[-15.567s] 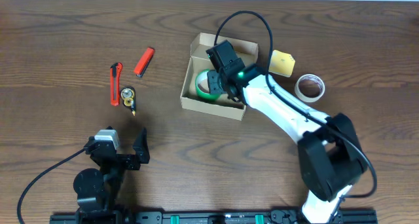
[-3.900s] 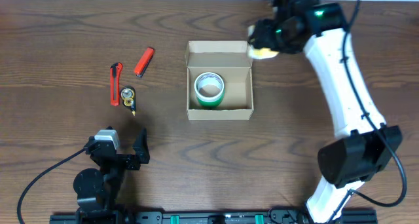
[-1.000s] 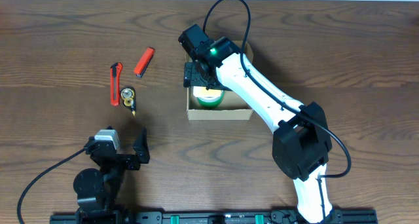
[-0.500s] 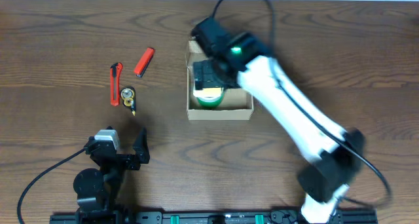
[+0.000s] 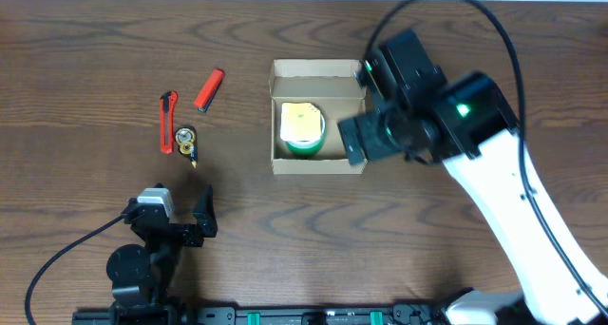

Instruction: Pack container

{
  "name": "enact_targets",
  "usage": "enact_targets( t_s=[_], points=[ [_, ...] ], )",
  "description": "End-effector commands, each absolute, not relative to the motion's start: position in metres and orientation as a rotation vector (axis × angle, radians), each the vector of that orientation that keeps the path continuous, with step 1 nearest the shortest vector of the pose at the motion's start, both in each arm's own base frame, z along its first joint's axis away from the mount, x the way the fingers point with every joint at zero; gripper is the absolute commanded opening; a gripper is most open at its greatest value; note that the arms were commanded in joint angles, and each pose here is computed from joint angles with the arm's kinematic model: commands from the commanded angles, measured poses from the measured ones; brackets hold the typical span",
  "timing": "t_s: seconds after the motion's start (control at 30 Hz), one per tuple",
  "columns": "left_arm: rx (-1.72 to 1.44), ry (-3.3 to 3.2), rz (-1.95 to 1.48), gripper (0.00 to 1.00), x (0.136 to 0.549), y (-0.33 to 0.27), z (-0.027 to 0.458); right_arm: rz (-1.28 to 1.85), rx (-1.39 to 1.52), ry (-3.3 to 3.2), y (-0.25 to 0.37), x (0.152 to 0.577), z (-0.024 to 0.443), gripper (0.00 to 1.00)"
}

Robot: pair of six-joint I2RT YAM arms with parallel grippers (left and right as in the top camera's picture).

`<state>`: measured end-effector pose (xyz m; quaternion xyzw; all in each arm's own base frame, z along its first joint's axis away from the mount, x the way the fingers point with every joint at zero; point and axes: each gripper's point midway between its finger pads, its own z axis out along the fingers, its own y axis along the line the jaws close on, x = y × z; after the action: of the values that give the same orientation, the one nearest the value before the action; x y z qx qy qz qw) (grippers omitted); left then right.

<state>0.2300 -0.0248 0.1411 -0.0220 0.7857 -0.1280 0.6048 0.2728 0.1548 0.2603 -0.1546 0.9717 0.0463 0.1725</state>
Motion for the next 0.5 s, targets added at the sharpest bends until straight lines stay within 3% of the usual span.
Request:
enact_targets(
  t_s=[0.0, 0.27, 0.47],
  points=[
    [-0.066, 1.838, -0.265, 0.96, 0.231, -0.020, 0.130, 0.114, -0.535, 2.737, 0.140, 0.255, 0.258, 0.99],
    [-0.161, 1.824, -0.407, 0.96, 0.231, -0.027, 0.134, 0.141, -0.574, 2.702, 0.121, 0.218, 0.268, 0.99],
    [-0.017, 1.723, -0.594, 0.95, 0.219, -0.059, 0.185, 0.184, -0.576, 2.683, 0.113, 0.195, 0.275, 0.99]
  ],
)
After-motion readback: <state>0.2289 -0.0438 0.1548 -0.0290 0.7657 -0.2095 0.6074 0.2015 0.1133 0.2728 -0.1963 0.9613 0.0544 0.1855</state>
